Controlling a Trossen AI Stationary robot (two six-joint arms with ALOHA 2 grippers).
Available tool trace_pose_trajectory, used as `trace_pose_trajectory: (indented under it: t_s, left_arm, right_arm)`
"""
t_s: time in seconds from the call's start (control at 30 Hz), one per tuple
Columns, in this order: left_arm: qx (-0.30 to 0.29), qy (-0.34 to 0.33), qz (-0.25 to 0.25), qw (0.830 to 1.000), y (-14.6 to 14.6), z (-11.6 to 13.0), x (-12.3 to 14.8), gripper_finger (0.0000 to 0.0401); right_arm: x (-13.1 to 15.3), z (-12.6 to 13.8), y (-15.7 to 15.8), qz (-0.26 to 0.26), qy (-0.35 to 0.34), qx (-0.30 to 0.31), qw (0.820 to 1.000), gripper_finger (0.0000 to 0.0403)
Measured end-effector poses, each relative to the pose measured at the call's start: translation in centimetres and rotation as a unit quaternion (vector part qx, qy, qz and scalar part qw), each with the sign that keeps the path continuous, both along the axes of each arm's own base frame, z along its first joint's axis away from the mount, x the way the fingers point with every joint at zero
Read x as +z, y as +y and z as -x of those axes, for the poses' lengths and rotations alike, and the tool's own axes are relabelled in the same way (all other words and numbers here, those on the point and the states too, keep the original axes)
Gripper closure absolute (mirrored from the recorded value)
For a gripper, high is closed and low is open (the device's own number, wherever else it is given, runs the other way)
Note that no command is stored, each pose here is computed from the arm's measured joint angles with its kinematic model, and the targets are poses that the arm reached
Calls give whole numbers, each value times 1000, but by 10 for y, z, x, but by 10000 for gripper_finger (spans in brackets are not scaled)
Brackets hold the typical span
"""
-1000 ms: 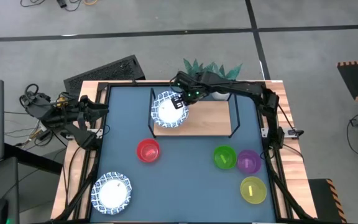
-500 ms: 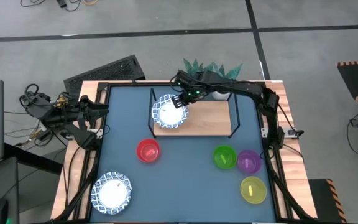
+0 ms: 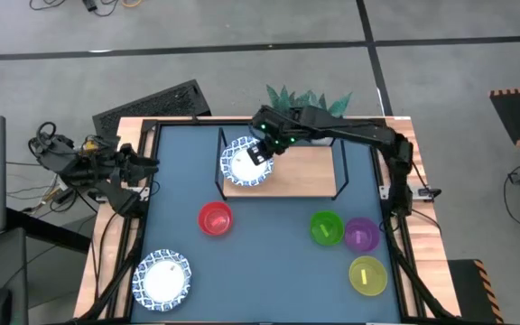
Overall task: Place and stack bowls onto a shelf
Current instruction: Stack the white and blue plate on top of the other white and blue plates on the shelf
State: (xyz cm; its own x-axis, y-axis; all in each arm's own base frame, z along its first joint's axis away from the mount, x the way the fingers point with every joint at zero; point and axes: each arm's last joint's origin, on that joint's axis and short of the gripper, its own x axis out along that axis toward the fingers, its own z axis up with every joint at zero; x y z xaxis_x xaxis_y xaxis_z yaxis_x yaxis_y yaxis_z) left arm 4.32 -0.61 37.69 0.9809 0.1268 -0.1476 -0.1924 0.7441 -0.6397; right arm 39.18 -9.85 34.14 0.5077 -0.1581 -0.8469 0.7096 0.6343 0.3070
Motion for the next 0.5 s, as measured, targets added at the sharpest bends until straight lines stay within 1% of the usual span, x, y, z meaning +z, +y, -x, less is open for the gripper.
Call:
trace_pose_trajectory:
  t_s: [0.13,0.2,0.27,0.37,0.43,0.5]
  left_arm:
    - [-64,51,14,996,-11,-11,-14,205]
    - [-97,90,25,991,-20,-20,-24,205]
    - [-133,133,39,981,-30,-30,-37,205]
    - [-197,215,63,954,-46,-45,-58,205]
    - [-232,271,79,931,-55,-54,-72,205]
    - [-249,331,88,906,-63,-61,-86,205]
  right_arm:
    - [19,10,32,14,-9,31,999,246]
    - [24,13,49,14,-7,45,999,246]
    - [25,15,63,19,1,57,998,246]
    - [24,16,82,31,16,74,997,246]
    - [23,17,92,35,27,85,995,246]
    - [17,15,101,36,38,96,994,246]
